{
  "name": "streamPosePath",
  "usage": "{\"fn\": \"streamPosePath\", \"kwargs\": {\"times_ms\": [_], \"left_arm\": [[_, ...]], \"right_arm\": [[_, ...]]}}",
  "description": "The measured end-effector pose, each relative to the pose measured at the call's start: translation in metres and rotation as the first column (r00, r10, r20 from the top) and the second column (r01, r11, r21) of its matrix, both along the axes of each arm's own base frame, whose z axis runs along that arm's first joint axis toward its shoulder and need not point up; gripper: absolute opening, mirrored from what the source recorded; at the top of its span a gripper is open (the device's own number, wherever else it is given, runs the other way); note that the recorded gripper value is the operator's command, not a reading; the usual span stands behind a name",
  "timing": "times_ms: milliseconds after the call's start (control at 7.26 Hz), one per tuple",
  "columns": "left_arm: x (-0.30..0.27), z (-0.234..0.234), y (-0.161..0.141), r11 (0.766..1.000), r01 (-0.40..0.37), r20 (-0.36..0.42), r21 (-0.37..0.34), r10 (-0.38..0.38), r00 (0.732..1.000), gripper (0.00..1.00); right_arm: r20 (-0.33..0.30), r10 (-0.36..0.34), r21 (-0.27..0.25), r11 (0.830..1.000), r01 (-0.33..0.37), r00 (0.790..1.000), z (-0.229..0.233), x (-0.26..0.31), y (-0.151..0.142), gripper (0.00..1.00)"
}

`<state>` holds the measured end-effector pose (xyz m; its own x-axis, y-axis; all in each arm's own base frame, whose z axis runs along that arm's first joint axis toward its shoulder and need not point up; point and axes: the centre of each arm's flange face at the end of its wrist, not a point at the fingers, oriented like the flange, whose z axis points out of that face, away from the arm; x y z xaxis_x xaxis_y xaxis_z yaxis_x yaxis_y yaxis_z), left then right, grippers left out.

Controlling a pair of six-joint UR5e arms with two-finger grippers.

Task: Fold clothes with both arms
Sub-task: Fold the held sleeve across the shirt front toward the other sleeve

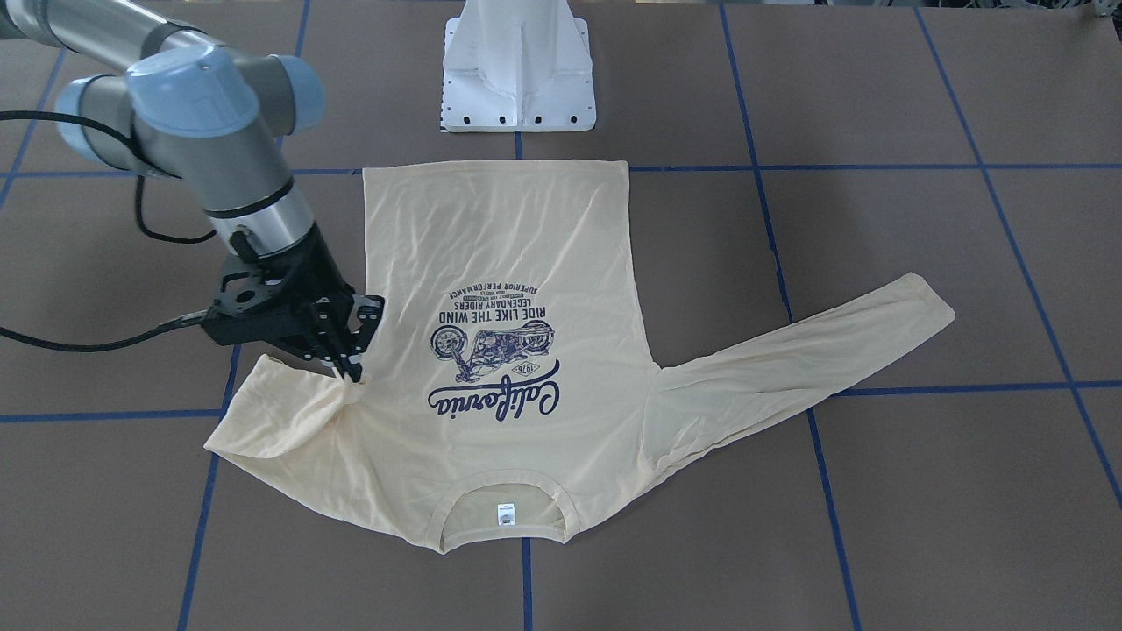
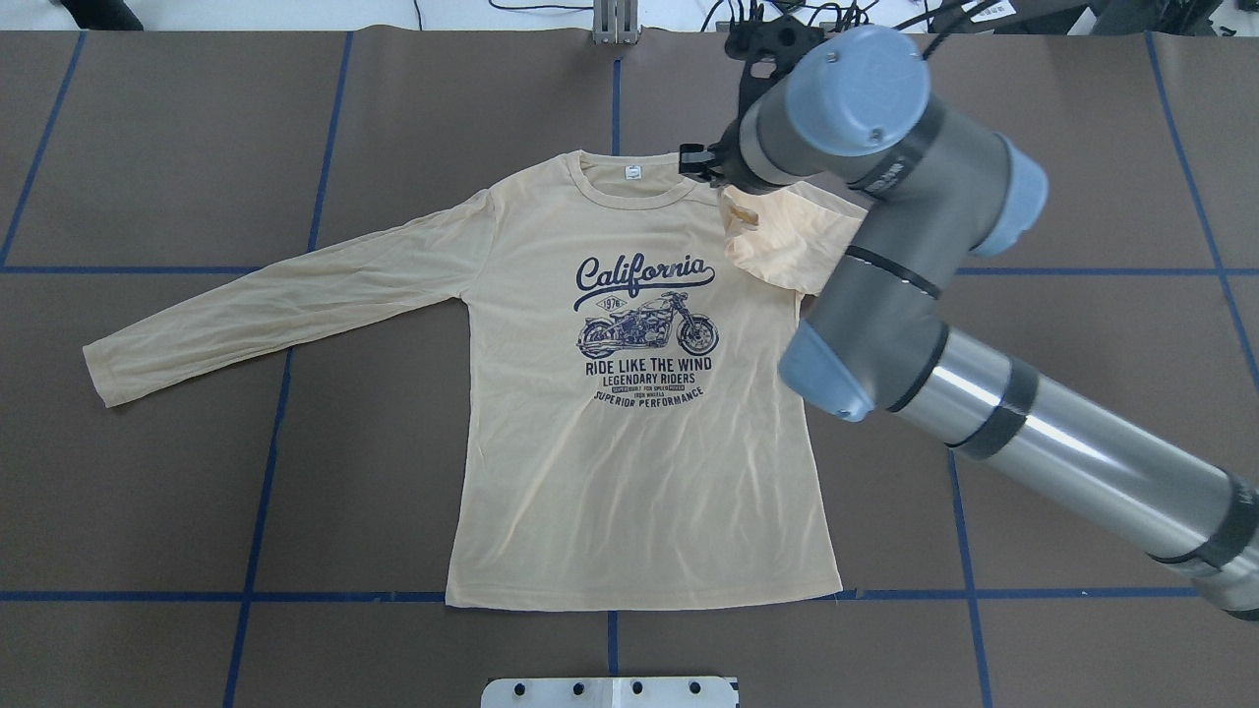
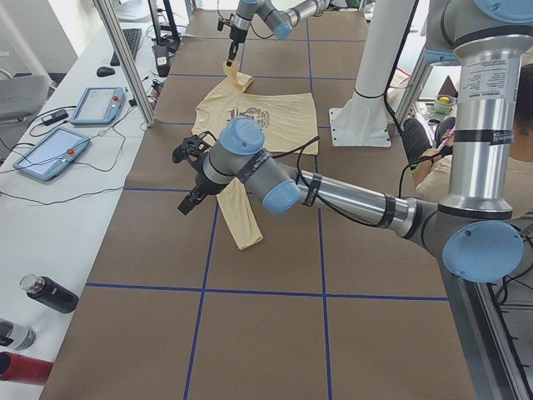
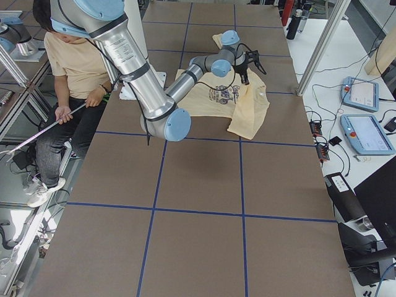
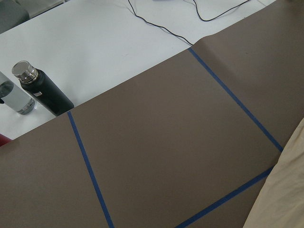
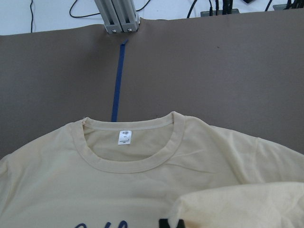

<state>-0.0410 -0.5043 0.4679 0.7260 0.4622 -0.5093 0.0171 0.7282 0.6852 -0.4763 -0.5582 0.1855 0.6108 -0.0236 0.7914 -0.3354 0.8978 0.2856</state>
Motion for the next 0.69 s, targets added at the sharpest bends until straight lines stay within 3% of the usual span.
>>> {"fn": "streamPosePath", "kwargs": {"times_ms": [275, 688], "left_arm": [[0.0, 0.001, 0.0, 1.0, 0.001, 0.001, -0.003, -0.001, 1.0, 1.0], [0.0, 0.004, -0.001, 1.0, 0.001, 0.001, -0.008, -0.001, 1.0, 1.0]], "right_arm": [[-0.026, 0.017, 0.005, 1.0, -0.017, 1.0, -0.06, -0.095, 0.001, 0.0], [-0.026, 0.022, 0.025, 0.999, -0.022, 0.999, -0.128, -0.172, 0.011, 0.0]]}}
